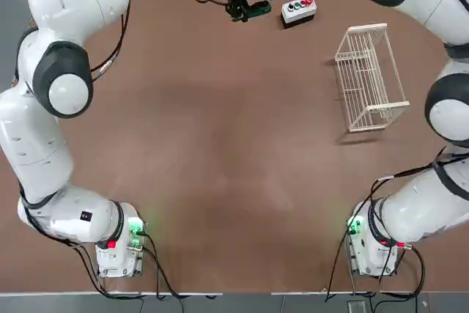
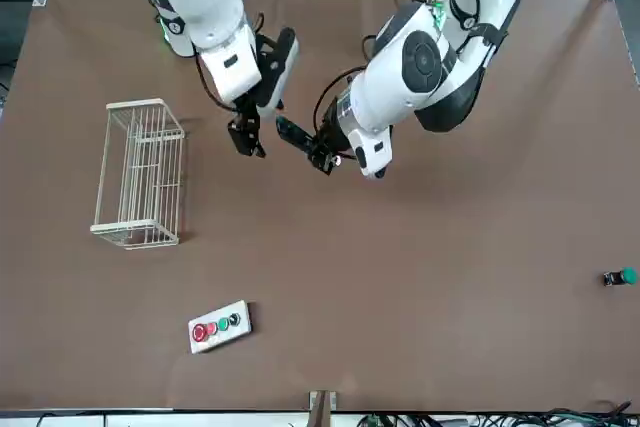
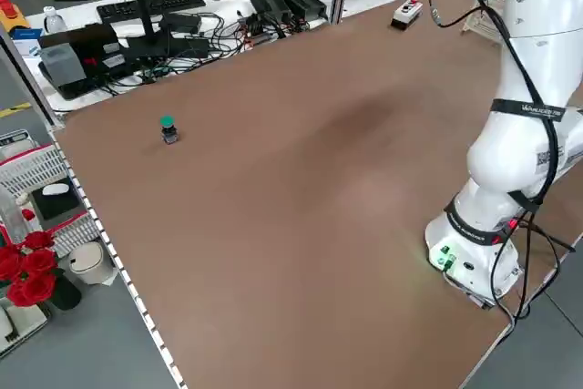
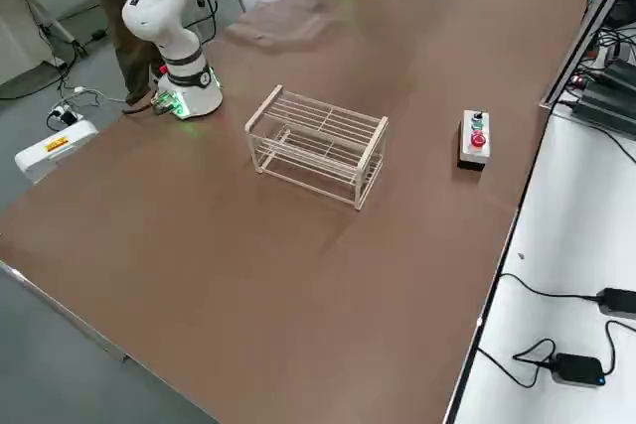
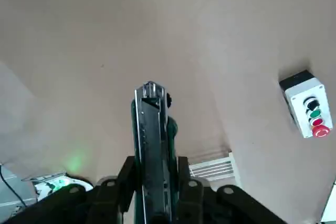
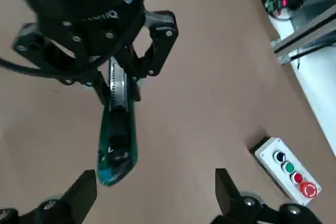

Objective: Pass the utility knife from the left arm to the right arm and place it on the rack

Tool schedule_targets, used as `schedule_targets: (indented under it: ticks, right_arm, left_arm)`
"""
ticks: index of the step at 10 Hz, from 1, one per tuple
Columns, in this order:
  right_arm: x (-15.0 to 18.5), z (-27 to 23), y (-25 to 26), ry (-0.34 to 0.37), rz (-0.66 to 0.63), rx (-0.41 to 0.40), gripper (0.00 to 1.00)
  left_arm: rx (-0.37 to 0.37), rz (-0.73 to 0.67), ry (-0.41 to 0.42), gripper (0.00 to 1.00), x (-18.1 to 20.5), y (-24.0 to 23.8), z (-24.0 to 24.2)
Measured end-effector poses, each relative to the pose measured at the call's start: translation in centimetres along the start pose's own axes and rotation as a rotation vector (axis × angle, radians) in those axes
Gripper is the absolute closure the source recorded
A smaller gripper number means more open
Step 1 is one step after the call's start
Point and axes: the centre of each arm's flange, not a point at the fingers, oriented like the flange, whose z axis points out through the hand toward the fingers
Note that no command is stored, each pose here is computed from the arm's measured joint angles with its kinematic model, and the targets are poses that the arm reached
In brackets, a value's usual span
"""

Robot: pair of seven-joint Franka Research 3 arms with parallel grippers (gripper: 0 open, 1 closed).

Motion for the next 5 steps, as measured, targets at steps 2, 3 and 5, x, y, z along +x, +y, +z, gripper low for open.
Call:
schedule_targets:
  ticks: [2,3,5]
  right_arm:
    - [1.3,1.0,-1.1,-0.024,0.033,0.009,0.0]
    - [1.7,1.4,-1.8,-0.033,0.038,0.017,0.0]
    - [2.2,1.5,-2.9,-0.045,0.061,0.028,0.0]
  left_arm:
    - [0.021,-0.001,-0.005,0.64,-0.2,-0.3,-0.9]
    - [0.017,-0.004,-0.007,0.64,-0.2,-0.3,-1.4]
    - [0.012,-0.013,-0.007,0.64,0.4,-0.1,-1.9]
